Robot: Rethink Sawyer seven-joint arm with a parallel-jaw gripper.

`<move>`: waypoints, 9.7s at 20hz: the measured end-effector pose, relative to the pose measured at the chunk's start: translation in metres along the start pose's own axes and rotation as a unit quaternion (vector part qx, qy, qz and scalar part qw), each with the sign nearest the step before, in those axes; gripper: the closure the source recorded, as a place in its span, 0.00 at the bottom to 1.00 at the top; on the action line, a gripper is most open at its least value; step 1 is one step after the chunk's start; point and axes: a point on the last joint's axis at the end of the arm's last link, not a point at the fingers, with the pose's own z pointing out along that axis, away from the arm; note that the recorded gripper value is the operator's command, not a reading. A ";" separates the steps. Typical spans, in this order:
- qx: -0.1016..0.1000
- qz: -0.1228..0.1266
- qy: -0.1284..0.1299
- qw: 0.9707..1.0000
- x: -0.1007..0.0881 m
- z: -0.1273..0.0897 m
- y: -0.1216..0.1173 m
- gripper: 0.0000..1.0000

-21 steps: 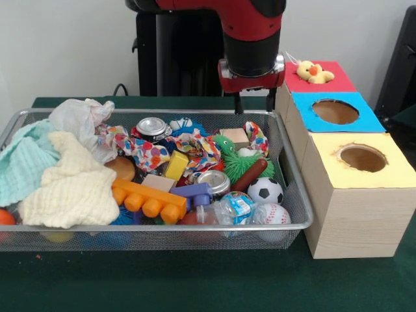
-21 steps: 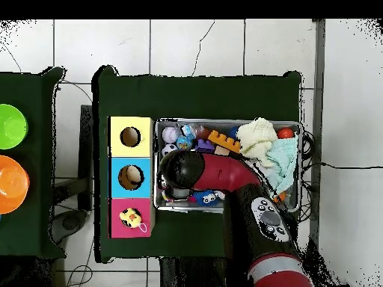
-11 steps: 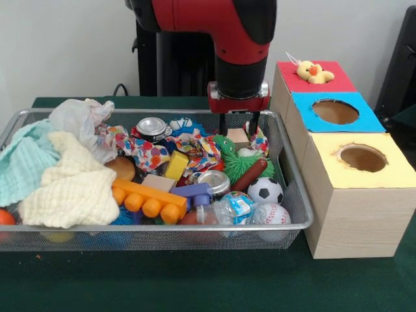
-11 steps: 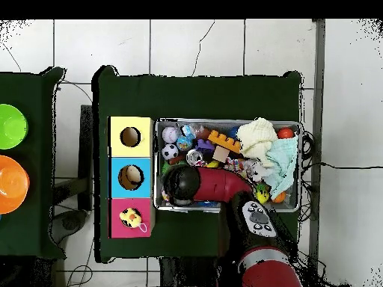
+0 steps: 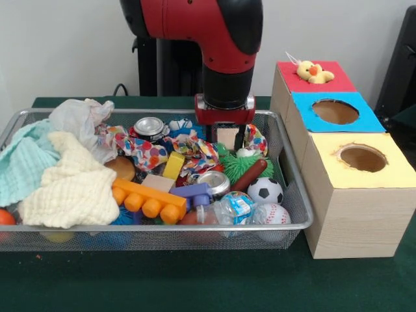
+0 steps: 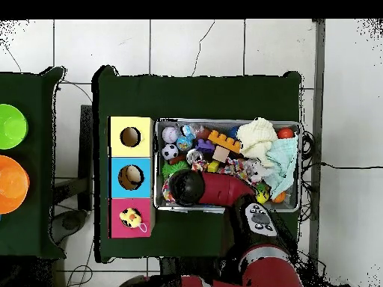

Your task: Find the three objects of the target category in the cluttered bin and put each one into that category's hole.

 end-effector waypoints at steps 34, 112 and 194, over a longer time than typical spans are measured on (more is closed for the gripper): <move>0.265 -0.304 -0.060 0.913 -0.007 0.025 -0.080 0.00; -0.022 -0.045 -0.078 0.996 -0.073 -0.060 -0.022 0.00; 0.303 -0.152 0.112 0.934 -0.089 0.034 -0.045 0.00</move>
